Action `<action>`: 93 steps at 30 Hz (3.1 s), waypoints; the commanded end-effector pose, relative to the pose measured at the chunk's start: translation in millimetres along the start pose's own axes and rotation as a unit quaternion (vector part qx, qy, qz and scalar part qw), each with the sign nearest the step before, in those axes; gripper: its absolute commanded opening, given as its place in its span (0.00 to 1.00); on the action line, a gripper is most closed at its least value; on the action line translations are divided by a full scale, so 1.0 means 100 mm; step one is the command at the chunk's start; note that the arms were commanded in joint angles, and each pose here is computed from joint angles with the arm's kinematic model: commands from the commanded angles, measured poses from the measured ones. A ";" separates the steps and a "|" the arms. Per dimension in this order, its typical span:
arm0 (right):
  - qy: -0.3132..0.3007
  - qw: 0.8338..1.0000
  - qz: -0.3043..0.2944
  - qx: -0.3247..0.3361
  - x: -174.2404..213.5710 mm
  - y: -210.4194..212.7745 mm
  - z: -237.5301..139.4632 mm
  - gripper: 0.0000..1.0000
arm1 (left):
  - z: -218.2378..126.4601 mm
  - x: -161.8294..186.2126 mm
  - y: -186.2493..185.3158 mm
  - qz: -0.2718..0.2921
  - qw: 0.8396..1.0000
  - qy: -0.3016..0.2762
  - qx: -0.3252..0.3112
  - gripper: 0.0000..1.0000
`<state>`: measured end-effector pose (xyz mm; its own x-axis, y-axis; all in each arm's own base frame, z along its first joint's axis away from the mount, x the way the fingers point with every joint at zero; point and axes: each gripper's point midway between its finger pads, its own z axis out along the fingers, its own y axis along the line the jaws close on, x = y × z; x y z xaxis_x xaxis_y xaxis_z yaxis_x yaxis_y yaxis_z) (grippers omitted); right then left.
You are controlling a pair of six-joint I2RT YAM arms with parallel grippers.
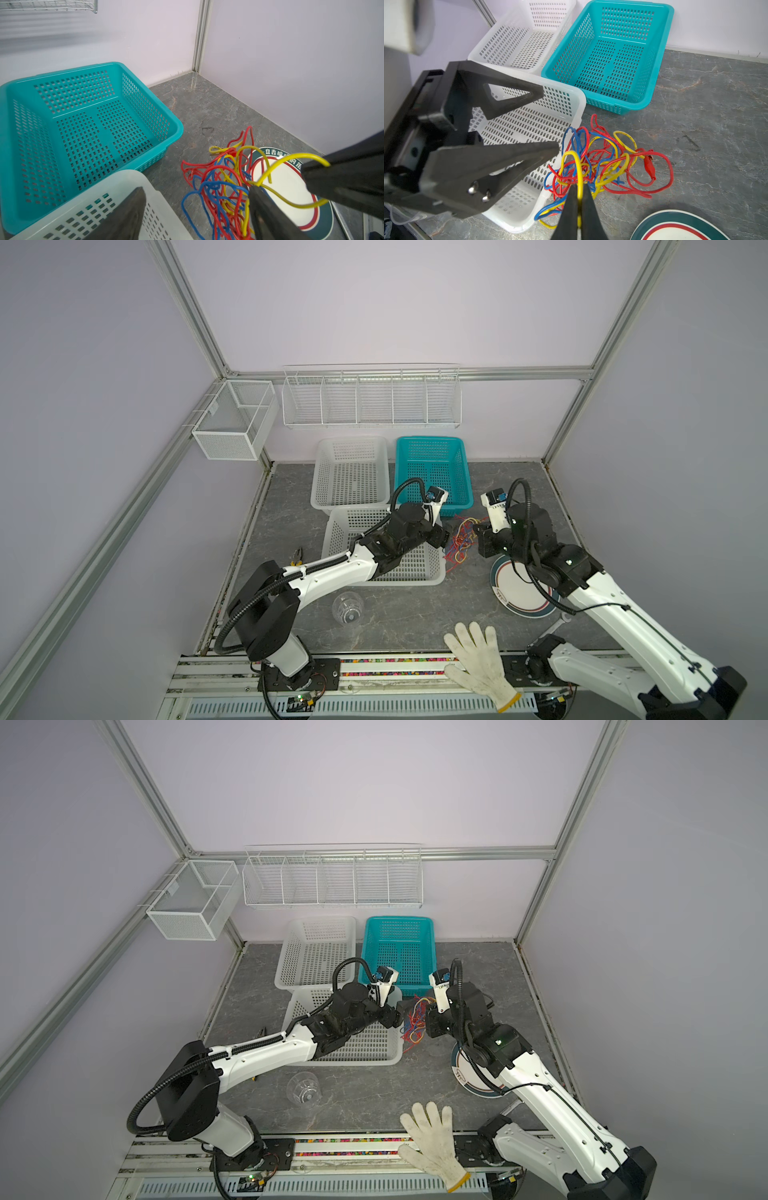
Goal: Untangle the cables
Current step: 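Grasp a yellow wire with the right gripper and lift it while the left gripper approaches, then grasp the yellow wire with the left gripper beside the right gripper, then pull the yellow wire up with the left gripper while the right gripper lowers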
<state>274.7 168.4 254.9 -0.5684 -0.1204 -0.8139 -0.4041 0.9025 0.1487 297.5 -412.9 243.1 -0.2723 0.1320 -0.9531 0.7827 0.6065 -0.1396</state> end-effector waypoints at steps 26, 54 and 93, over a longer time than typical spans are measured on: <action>-0.017 0.999 0.003 -0.042 -0.02 0.11 0.17 0.07 | 0.36 -0.15 -0.28 0.047 0.998 -0.016 0.048 0.00; -0.014 0.993 0.103 0.054 -0.16 -0.74 -0.22 0.93 | 0.37 -0.14 -0.49 0.145 0.978 -0.103 0.108 0.00; 0.063 0.985 0.155 -0.052 0.51 -0.76 0.37 0.89 | 0.36 -0.61 -0.67 0.239 0.943 -0.159 0.167 0.00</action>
<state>315.4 98.0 183.6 -0.7449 0.1210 -0.6561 -0.2037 0.8952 0.3964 280.3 -495.3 249.1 0.2345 0.1868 -0.9540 0.9359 0.2219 0.2735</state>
